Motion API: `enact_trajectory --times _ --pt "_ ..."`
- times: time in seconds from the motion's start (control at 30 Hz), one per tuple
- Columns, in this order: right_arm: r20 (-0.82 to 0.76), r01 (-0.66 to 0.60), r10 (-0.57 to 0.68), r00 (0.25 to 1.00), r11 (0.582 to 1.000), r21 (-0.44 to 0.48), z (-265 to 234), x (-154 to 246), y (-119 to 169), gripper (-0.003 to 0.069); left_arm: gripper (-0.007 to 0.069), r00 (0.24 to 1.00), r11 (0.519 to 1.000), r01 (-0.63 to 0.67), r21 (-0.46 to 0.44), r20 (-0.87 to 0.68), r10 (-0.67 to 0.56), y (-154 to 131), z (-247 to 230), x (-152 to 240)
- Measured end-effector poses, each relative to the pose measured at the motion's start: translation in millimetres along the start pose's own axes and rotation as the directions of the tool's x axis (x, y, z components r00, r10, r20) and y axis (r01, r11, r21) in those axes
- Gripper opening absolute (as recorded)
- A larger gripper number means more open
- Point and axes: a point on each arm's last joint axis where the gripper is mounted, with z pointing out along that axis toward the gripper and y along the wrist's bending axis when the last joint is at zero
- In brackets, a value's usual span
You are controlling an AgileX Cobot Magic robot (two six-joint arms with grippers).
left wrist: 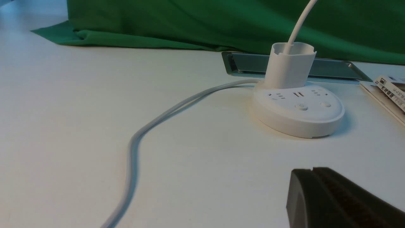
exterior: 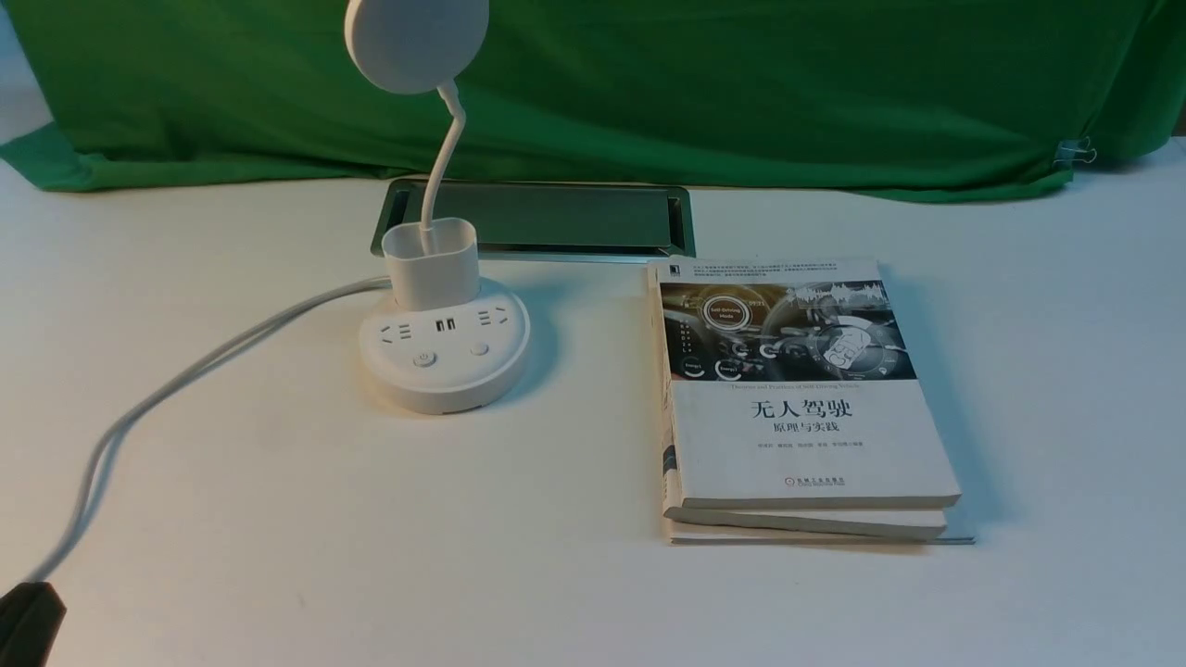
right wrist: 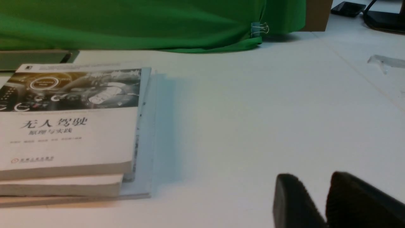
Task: Turn on the desk lamp on the white desktop with your hand.
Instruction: 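Press the power button on the lamp base to turn the lamp on with the left gripper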
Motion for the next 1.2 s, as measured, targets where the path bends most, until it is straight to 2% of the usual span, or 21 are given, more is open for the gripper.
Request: enact_trajectory --times 0.8,0.93,1.03,1.17,1.2 --pt "0.0 0.0 0.0 1.0 1.0 0.0 0.0 0.0 0.0 0.0237 0.0021 1.0 1.0 -0.005 0.0 0.0 0.005 0.0 0.0 0.0" --pt "0.0 0.0 0.0 1.0 1.0 0.0 0.0 0.0 0.0 0.0237 0.0021 0.999 0.999 -0.045 -0.009 0.003 0.045 0.8 0.0 -0.4" --pt "0.0 0.0 0.0 1.0 1.0 0.0 0.0 0.0 0.0 0.0237 0.0021 0.995 0.998 -0.065 -0.01 0.071 0.066 0.5 -0.2 -6.5" --pt "0.0 0.0 0.0 1.0 1.0 0.0 0.0 0.0 0.0 0.0237 0.0021 0.954 0.998 -0.067 -0.011 0.291 0.068 -0.8 -4.0 -26.5" --pt "0.0 0.0 0.0 1.0 1.0 0.0 0.0 0.0 0.0 0.0237 0.0021 0.908 0.998 -0.068 -0.011 0.413 0.067 -1.6 -8.1 -37.6"
